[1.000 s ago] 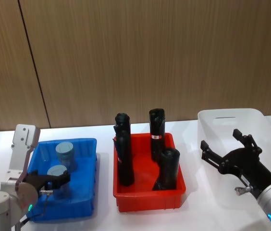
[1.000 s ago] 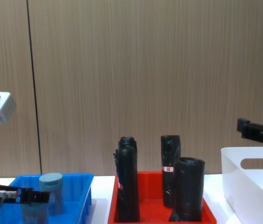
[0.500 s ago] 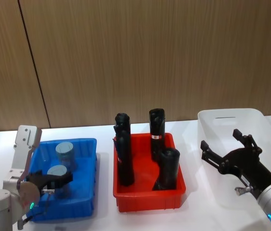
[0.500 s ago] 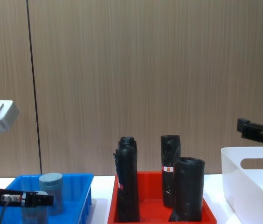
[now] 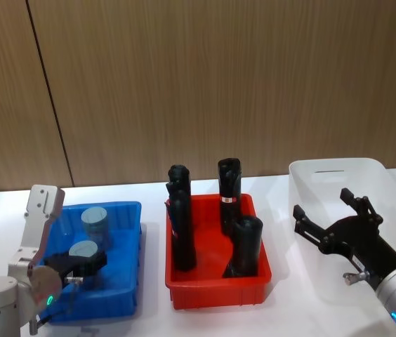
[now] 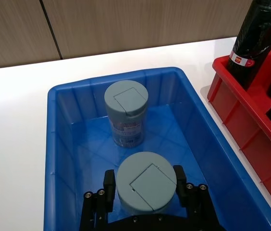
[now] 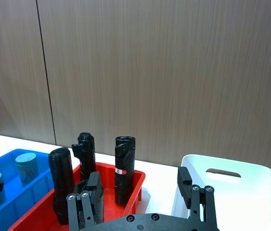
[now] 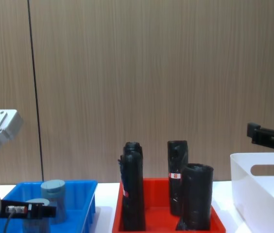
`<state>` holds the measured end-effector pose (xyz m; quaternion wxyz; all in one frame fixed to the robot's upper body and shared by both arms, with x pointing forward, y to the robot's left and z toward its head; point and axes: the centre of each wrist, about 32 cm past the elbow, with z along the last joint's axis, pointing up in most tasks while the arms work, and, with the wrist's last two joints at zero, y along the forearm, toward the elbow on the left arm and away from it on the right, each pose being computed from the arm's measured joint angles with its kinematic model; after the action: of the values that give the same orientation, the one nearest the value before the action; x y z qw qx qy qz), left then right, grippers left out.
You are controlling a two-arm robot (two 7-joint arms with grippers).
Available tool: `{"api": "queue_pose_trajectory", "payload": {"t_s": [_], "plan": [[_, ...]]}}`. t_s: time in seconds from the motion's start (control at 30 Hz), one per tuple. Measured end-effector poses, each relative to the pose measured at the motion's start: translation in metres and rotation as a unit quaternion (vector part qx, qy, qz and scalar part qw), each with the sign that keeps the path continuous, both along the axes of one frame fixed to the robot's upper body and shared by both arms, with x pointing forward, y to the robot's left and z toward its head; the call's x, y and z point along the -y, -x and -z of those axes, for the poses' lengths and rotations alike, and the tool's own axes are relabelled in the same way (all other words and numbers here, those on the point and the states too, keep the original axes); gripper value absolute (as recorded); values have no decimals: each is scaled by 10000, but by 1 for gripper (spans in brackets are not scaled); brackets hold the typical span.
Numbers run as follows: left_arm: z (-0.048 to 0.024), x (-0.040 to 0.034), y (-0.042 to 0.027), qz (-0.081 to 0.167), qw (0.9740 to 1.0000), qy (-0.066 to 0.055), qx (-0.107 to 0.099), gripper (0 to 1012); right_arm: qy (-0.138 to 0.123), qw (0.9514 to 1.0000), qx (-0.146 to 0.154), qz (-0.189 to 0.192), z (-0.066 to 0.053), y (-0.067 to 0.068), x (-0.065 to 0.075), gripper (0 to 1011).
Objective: Pick the cotton swabs from the blue box and place them into the white box.
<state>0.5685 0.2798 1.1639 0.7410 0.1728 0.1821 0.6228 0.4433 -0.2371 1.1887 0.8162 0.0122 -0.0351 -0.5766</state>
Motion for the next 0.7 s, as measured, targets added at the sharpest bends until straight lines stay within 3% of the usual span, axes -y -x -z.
{"api": "queue_pose_trajectory", "payload": {"t_s": [0.1, 0.37, 0.57, 0.7], "plan": [[11, -1, -3, 9, 10000, 17, 3, 689, 0, 10000, 0, 0, 0, 0, 0, 1002], [31, 0, 7, 21, 10000, 34, 59, 666, 0, 10000, 0, 0, 0, 0, 0, 1002], [25, 4, 39, 40, 9997, -14, 259, 666, 0, 10000, 0, 0, 0, 0, 0, 1002], [-14, 12, 74, 92, 9986, -86, 513, 666, 0, 10000, 0, 0, 0, 0, 0, 1002]]}}
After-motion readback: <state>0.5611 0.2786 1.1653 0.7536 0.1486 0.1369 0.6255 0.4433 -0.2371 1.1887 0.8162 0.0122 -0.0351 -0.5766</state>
